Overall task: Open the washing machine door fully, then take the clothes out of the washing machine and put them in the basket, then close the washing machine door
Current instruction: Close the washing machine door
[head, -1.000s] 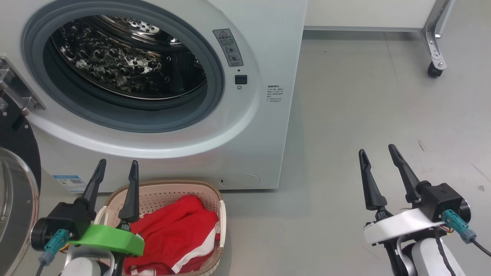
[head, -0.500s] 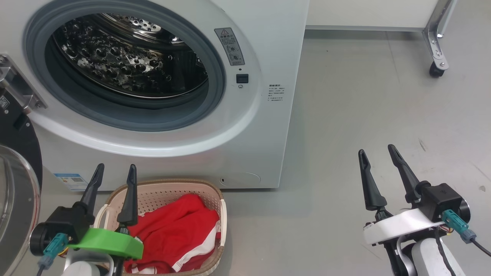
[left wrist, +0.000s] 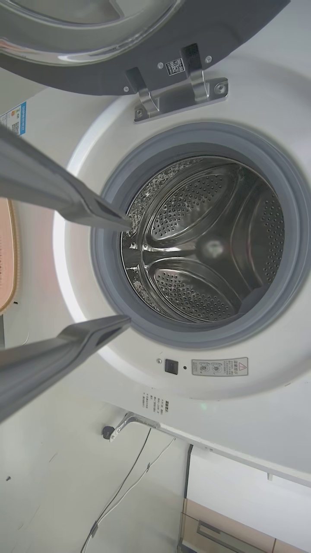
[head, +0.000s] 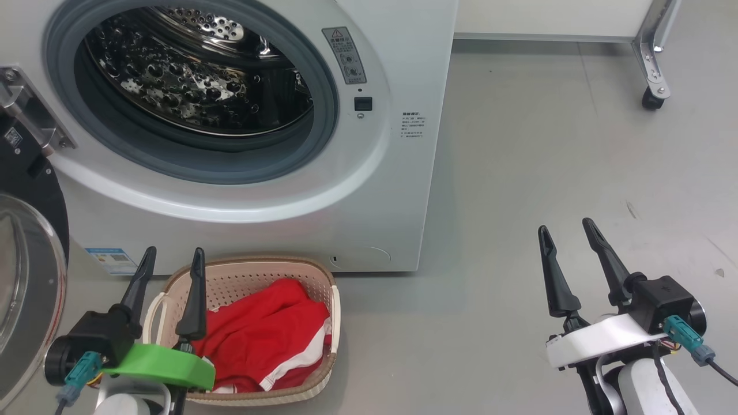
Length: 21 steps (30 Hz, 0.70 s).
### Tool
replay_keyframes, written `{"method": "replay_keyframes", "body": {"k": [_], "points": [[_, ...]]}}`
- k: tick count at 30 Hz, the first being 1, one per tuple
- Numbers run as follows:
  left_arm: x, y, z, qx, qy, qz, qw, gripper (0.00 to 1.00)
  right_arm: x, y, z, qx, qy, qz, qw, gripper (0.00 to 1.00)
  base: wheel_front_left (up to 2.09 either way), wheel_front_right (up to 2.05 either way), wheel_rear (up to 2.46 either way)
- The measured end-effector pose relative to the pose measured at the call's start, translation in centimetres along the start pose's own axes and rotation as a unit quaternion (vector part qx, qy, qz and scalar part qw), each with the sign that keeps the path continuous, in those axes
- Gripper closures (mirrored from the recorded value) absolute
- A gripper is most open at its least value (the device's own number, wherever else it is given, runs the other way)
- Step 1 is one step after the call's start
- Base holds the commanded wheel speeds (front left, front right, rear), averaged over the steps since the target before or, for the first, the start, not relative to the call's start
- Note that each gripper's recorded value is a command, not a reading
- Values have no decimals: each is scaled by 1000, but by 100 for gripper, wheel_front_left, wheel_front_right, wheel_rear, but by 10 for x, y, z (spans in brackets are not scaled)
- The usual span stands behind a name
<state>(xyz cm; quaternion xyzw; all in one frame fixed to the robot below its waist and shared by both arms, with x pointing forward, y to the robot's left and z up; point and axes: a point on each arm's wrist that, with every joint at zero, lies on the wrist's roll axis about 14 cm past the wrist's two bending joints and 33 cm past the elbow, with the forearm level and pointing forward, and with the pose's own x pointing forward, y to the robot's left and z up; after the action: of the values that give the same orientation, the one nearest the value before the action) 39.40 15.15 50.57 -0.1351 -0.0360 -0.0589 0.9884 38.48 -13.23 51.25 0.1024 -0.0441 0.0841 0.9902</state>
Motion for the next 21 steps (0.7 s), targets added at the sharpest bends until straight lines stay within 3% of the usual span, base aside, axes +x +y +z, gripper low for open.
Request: {"method": "replay_keyframes", "body": {"k": [21], "points": [[-3,-2,-5,5,8,-2,1000,0,-1,-1,-2,1,4,-2,1000,0,-129,129,0]]}}
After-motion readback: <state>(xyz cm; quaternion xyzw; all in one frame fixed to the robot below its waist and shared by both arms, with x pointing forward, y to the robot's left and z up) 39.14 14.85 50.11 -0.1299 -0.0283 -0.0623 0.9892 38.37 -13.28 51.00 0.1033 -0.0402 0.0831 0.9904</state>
